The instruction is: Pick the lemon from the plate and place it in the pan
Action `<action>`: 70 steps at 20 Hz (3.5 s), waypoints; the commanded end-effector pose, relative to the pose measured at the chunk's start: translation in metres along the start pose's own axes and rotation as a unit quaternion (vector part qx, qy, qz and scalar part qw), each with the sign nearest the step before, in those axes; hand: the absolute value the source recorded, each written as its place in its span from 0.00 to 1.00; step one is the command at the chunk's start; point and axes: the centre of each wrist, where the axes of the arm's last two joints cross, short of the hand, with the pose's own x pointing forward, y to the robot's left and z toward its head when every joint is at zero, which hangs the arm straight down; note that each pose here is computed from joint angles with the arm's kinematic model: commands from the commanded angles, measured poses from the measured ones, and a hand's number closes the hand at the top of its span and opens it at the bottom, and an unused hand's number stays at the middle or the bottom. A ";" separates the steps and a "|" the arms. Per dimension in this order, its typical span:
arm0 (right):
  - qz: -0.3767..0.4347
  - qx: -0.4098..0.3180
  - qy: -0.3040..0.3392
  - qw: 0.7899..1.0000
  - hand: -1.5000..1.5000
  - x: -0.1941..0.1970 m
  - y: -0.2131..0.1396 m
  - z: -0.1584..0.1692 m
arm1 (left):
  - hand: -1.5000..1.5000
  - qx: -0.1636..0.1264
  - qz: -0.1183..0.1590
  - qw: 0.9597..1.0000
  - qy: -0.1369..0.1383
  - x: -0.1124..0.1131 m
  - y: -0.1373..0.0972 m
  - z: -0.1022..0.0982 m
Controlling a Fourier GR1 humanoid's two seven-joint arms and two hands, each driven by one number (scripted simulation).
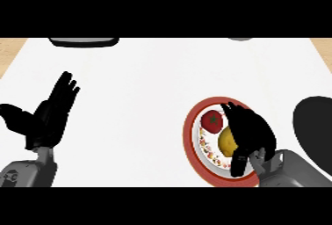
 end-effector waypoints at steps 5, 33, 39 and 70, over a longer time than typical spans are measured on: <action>0.009 0.009 0.050 0.999 0.00 -0.006 0.025 -0.023 | 0.50 -0.003 0.012 1.000 0.001 0.018 0.020 -0.017; -0.030 -0.085 -0.024 0.996 1.00 -0.001 0.037 -0.049 | 0.50 0.004 0.008 1.000 0.006 0.006 0.021 -0.002; -0.023 -0.148 -0.051 0.987 1.00 -0.030 0.035 0.023 | 0.50 0.007 0.002 1.000 0.005 -0.009 -0.002 -0.002; -0.116 -0.435 0.045 0.892 1.00 -0.188 -0.076 0.099 | 0.50 0.015 0.000 1.000 0.001 0.000 0.009 0.002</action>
